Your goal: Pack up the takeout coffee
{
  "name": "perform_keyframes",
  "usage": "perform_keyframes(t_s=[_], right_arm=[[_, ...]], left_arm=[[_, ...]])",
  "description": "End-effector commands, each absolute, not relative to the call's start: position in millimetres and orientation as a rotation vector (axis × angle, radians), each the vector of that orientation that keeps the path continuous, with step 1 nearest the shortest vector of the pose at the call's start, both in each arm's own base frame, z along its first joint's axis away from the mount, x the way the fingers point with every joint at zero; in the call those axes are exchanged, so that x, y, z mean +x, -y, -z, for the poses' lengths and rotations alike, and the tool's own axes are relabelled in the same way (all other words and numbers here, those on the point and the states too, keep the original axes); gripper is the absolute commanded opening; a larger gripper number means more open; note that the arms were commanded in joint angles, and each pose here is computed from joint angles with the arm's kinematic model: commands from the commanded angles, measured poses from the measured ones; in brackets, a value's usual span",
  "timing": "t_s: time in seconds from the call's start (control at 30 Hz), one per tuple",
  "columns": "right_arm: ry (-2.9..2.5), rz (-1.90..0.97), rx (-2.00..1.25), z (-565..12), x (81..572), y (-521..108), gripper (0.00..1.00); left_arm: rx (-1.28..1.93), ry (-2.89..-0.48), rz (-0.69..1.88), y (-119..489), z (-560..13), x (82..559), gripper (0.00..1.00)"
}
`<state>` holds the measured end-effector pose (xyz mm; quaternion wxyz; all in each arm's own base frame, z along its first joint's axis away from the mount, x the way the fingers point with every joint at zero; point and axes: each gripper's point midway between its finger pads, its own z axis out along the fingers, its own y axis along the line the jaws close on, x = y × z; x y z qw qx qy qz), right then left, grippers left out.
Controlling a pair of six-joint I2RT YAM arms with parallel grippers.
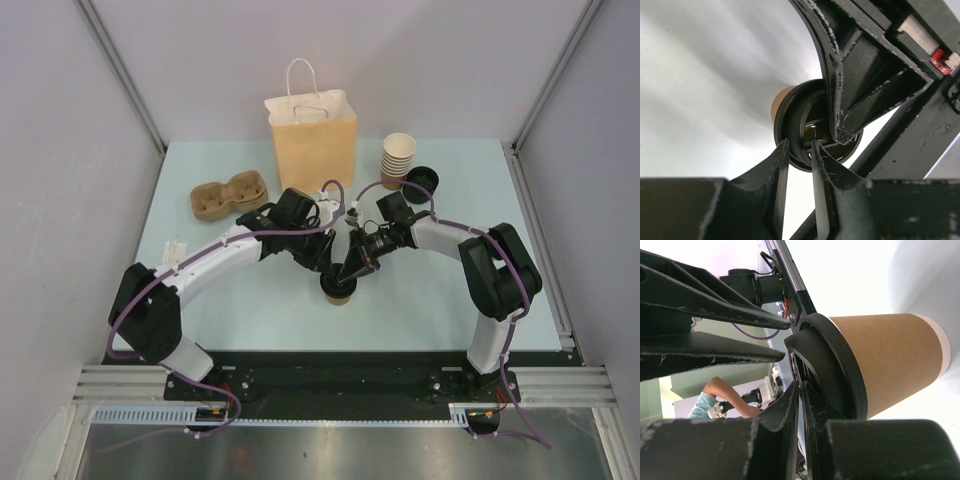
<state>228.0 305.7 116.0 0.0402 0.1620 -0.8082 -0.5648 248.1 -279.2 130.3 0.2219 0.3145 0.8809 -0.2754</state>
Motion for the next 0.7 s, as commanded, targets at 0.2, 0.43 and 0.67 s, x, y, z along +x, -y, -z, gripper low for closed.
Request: perform_keyframes(t_s=[0.2,0.43,0.67], right_arm=[[2.661,1.495,0.464,-63,235,-295,0.12],[2.660,1.490,0.463,-61,234,-295,0.12],[2.660,1.491,0.465,-61,234,-295,0.12]], left_arm=[[0.906,-2.386,0.744,294,-134,261,0.21],[0.920,-2.362,0.732,294,-143,259,0.20],[0.930,-2.340,0.724,295,-150,257,0.19]])
